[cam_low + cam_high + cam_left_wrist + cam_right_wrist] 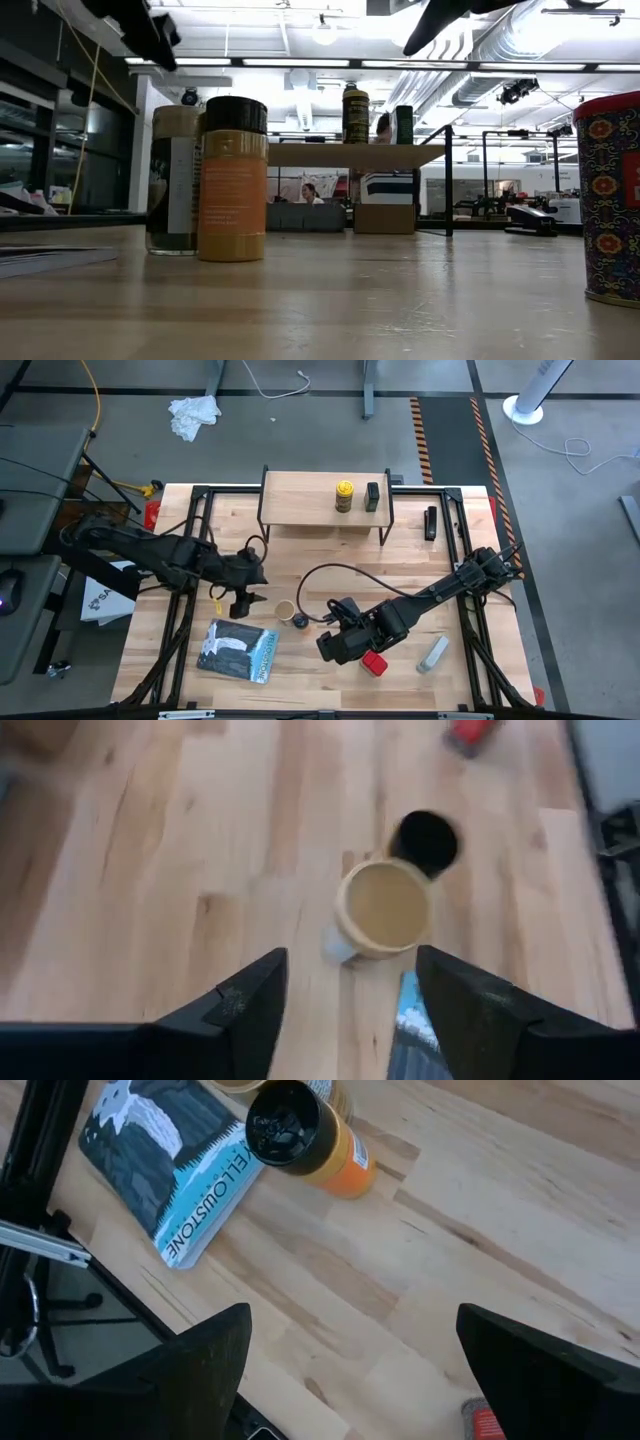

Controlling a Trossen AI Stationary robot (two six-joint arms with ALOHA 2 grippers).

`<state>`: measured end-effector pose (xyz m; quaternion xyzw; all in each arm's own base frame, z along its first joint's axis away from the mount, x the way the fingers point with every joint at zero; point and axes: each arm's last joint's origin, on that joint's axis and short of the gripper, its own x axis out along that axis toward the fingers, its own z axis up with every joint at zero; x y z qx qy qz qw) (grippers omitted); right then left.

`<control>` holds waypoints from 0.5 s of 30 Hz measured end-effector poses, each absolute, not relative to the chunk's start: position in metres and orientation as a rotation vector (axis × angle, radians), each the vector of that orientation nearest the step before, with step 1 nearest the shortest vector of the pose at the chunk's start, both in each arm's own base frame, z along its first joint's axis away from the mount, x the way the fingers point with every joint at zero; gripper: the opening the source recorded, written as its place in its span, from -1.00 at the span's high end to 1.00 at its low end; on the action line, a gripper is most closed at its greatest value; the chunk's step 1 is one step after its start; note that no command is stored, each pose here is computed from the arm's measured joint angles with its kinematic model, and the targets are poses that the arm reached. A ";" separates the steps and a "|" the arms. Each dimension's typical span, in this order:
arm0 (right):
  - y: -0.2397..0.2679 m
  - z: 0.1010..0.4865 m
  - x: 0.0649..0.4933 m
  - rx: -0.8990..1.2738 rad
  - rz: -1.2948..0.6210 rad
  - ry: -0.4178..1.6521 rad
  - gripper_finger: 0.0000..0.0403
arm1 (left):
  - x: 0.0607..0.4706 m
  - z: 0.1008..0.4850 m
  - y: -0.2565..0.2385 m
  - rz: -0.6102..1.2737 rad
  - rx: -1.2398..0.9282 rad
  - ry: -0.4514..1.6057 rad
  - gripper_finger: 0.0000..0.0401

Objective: Shelf spices
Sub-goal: Adjust the seasoning bottles on the table

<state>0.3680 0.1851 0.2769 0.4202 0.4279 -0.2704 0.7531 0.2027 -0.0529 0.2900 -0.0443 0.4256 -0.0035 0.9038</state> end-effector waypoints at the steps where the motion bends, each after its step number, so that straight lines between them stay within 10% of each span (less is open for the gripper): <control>1: 0.185 0.277 0.368 0.910 -0.586 0.936 -0.73 | 0.203 0.292 -0.055 -0.035 -0.054 0.872 -0.08; 15: 0.186 0.276 0.367 0.906 -0.558 0.983 -0.73 | 0.207 0.300 -0.077 -0.304 0.430 0.704 -0.50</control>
